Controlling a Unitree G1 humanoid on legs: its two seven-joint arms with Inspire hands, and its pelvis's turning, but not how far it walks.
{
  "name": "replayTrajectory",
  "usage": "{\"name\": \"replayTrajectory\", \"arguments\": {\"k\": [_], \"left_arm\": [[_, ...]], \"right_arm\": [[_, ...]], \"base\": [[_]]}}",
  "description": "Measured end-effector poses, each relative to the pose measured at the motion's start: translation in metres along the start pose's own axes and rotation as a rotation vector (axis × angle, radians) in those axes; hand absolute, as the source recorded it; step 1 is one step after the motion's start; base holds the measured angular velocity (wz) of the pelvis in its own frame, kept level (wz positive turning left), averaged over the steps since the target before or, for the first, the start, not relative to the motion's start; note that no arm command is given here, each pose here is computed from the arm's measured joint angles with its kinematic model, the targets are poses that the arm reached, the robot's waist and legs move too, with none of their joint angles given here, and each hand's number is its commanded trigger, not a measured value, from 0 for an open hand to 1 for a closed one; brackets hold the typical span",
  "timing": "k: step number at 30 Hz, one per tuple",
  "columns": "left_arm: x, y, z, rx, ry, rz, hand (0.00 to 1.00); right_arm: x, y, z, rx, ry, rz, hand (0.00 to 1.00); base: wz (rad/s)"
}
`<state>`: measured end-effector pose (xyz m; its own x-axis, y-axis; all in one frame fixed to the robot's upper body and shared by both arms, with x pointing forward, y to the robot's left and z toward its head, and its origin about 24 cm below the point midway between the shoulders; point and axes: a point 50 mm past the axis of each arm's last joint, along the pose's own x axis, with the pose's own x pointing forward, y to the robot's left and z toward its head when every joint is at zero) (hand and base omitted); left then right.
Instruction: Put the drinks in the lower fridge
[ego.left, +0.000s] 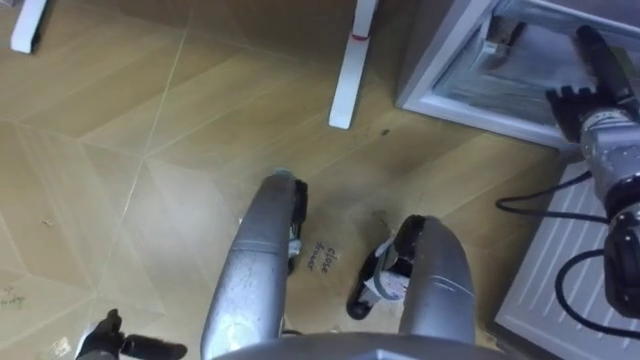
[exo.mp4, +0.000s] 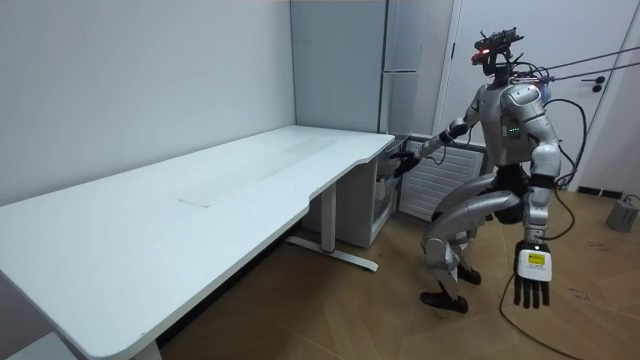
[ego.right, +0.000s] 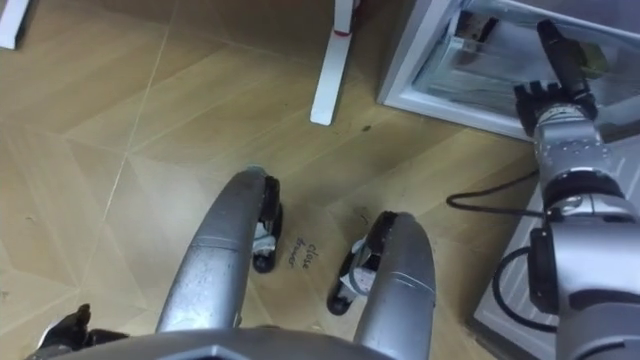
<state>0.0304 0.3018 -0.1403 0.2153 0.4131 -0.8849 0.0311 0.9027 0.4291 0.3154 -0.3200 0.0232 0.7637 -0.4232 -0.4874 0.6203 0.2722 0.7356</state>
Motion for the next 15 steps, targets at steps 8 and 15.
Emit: {"name": "replayTrajectory", "arguments": {"k": [8,15], "left_arm": [[-0.0007,0.0047,-0.0024,0.012,-0.001,0.009,0.00],[-0.0022,0.0065,-0.0035,0.016,-0.012,0.010,0.00]], "right_arm": [[0.0000,0.0106,-0.0023,-0.064,-0.017,0.007,0.00],[0.0000,0.0110,0.0006,-0.071,-0.025,0.009,0.00]], "base": [[0.05],[0.00]]}}
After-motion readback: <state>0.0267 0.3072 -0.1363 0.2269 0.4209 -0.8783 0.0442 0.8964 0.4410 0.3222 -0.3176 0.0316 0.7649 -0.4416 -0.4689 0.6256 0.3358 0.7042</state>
